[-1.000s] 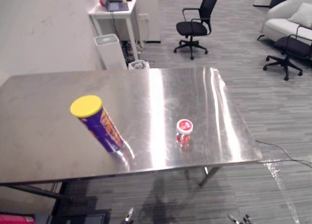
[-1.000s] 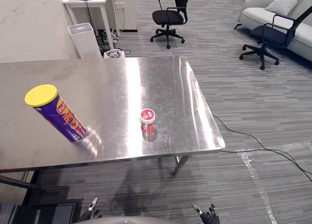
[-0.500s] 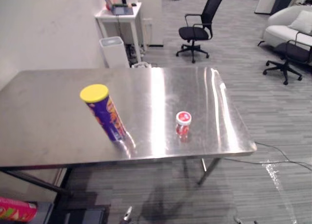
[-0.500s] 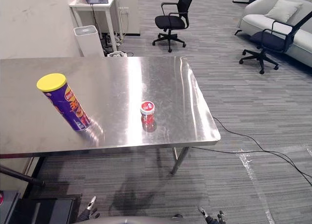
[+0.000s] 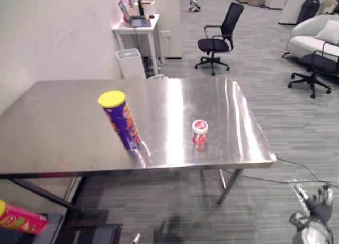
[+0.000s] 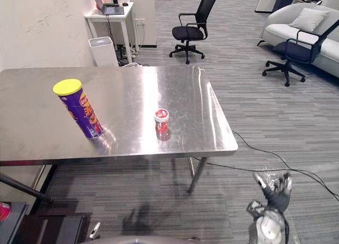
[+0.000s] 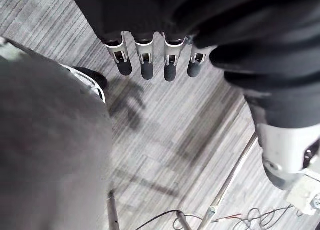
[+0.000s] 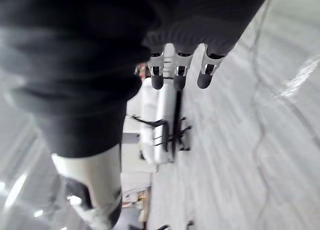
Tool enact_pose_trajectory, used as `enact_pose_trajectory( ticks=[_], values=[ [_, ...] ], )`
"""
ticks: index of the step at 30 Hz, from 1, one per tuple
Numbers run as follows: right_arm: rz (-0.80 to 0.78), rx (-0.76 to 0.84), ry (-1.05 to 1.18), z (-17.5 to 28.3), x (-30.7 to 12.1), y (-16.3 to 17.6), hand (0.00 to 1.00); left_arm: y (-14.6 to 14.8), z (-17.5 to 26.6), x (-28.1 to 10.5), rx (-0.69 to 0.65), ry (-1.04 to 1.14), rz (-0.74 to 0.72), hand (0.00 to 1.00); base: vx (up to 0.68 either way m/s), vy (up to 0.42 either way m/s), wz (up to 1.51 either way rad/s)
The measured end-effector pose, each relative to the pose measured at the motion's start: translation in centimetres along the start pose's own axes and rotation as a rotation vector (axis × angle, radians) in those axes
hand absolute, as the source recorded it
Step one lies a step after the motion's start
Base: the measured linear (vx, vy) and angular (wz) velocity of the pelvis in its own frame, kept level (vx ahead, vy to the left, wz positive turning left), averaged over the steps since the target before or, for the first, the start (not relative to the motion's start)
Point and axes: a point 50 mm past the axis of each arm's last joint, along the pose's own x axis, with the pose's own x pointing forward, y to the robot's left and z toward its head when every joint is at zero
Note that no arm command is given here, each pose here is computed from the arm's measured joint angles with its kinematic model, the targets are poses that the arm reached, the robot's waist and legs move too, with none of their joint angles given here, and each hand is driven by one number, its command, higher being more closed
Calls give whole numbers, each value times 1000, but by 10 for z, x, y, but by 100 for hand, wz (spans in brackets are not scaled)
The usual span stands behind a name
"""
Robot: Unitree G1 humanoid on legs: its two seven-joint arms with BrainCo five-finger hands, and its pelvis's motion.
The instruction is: Put the gum and the chips on the shelf.
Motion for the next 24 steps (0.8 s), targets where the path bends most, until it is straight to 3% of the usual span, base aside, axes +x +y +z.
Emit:
enact_pose_trajectory(
  ticks=[4,11,14,24],
  values=[
    [206,19,-166,45,12,25,0,0,-1,-1,14,3,-3,0,148,-11,-7],
    [701,-53,-401,110,3,70,0,0,0,-1,74,-10,-16,0,102,-34,-7],
    [847,-56,-373,111,1,79,0,0,2,-1,124,-5,-26,0,20,-41,-3],
    [1112,22,-287,107,-15,117,0,-2,4,0,172,0,-46,0,-65,-39,1]
  ],
)
